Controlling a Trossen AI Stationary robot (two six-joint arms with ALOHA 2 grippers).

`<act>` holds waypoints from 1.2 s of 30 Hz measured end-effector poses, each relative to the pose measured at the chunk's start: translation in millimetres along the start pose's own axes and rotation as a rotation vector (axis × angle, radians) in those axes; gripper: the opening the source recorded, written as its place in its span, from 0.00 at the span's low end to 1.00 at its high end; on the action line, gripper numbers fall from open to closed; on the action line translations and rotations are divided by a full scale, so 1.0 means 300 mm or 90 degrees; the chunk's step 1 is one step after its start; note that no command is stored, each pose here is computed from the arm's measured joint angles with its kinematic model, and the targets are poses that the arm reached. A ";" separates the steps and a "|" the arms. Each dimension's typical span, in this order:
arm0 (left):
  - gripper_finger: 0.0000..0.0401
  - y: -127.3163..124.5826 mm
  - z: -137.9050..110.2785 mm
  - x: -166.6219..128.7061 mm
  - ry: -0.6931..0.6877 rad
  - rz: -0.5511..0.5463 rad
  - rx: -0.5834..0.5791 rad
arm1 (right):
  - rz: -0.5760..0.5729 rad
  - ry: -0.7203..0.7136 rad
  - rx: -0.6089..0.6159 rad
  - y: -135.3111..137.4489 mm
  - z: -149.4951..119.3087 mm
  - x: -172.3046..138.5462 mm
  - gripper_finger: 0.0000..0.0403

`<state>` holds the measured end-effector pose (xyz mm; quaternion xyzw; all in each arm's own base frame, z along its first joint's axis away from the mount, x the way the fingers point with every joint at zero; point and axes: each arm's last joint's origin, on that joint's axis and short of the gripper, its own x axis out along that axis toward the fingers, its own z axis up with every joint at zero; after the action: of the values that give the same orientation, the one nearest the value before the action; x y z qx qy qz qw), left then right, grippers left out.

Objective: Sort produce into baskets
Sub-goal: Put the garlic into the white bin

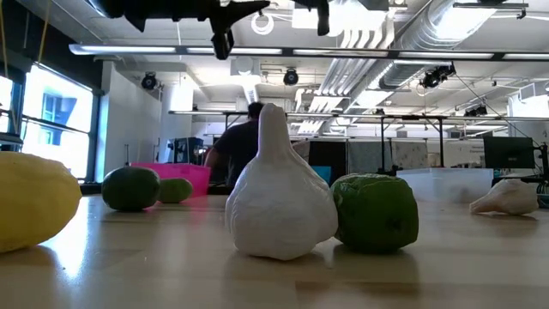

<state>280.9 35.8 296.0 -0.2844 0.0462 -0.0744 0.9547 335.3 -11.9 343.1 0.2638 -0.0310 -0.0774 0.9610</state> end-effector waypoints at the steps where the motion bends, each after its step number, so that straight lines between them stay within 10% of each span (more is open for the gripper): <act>1: 0.24 0.004 -0.001 -0.001 0.004 0.004 0.004 | -0.006 -0.004 0.005 -0.005 0.003 0.001 0.28; 10: 0.32 0.016 -0.008 -0.004 0.025 0.014 0.096 | -0.140 0.026 0.015 -0.155 0.063 -0.019 0.28; 25: 0.01 0.079 0.021 -0.027 -0.010 0.116 0.119 | -0.798 0.363 0.110 -0.682 0.097 -0.414 0.27; 36: 0.00 0.102 0.029 -0.035 -0.049 0.217 0.106 | -0.927 0.383 0.158 -0.848 -0.030 -0.568 0.27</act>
<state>275.3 67.5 287.0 -0.1949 0.0507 0.0957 0.9748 134.4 -195.1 202.1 0.3325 0.4016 -0.6070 0.5997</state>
